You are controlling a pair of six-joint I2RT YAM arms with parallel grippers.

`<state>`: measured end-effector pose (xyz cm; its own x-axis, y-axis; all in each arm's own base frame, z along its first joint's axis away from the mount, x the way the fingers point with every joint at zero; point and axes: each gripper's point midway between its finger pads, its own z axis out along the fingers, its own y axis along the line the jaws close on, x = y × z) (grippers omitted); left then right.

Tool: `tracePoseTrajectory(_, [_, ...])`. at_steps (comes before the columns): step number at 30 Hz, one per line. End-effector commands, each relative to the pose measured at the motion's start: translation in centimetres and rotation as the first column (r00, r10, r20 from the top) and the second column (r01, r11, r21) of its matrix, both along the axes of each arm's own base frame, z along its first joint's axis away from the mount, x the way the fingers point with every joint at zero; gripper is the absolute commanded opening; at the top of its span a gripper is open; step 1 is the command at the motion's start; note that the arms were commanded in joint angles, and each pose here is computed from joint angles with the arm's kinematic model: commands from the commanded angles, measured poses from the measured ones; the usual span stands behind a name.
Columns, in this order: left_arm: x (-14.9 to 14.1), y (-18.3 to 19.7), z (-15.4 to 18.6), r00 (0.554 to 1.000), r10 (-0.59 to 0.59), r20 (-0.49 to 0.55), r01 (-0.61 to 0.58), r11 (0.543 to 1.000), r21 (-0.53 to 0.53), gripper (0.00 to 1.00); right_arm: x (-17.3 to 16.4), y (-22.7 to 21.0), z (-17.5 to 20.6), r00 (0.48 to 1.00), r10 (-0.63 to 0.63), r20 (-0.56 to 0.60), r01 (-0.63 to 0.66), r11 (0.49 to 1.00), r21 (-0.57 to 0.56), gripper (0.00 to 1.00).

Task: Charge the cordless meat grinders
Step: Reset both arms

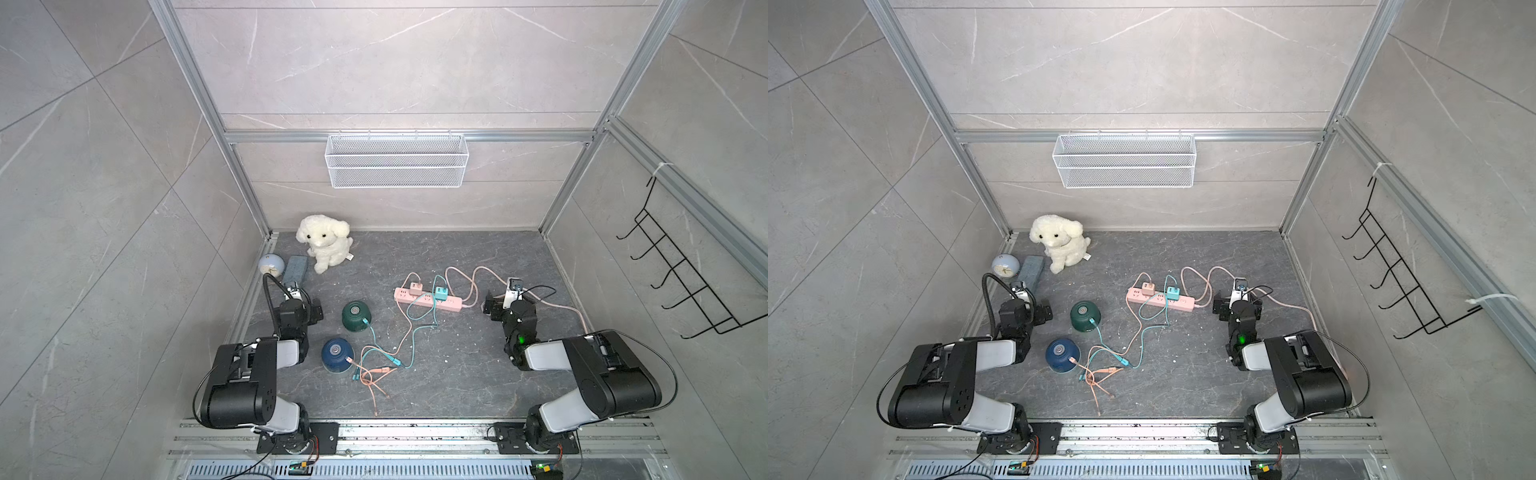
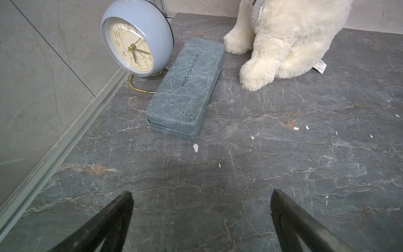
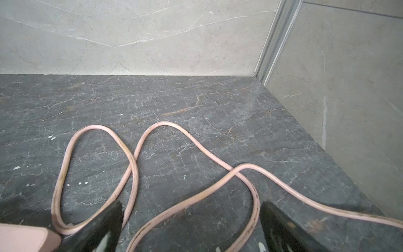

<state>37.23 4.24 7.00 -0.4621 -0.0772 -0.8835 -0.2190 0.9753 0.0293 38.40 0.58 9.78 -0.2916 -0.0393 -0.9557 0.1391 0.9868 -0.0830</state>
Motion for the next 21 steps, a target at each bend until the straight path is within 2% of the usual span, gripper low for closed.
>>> tracePoseTrajectory(1, [1.32, -0.25, 2.37, 0.996, -0.022, 0.082, 0.02, 1.0, 0.021, 1.0, 0.19, 0.23, 0.13, 1.0, 0.01, 0.005, -0.011, 1.0, 0.014, 1.0])
tracePoseTrajectory(21, [1.42, -0.91, 2.18, 0.995, -0.064, 0.078, 0.063, 0.998, 0.017, 1.0, 0.19, 0.26, 0.11, 1.0, 0.012, 0.002, -0.012, 1.0, 0.015, 1.0])
